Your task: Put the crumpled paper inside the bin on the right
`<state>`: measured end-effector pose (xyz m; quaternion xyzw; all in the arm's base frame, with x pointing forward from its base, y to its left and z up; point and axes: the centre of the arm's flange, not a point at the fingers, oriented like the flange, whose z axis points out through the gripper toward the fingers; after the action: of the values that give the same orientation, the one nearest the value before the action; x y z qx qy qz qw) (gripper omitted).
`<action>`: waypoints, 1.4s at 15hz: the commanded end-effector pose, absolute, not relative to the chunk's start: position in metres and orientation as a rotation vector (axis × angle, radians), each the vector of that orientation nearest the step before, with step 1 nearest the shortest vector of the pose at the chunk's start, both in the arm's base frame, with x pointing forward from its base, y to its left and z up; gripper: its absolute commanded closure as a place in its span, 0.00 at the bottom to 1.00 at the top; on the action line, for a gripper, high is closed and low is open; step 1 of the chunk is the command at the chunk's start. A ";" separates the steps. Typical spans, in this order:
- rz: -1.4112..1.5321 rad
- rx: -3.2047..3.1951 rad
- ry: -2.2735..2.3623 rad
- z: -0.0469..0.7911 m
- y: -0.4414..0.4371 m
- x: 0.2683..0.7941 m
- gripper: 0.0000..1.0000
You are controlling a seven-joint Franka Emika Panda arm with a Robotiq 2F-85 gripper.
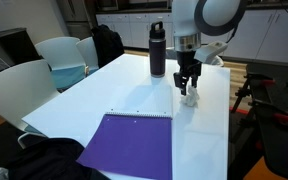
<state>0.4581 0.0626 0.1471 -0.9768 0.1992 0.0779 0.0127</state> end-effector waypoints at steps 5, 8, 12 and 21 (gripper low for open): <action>0.242 -3.039 0.670 0.149 0.060 0.462 0.86; 0.226 -3.062 0.676 0.166 0.057 0.450 1.00; 0.089 -3.088 0.868 0.206 0.017 0.431 1.00; -0.379 -2.901 1.475 0.299 -0.144 0.410 1.00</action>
<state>0.4223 -0.1053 0.2728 -0.9115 0.4004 -0.0671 -0.0666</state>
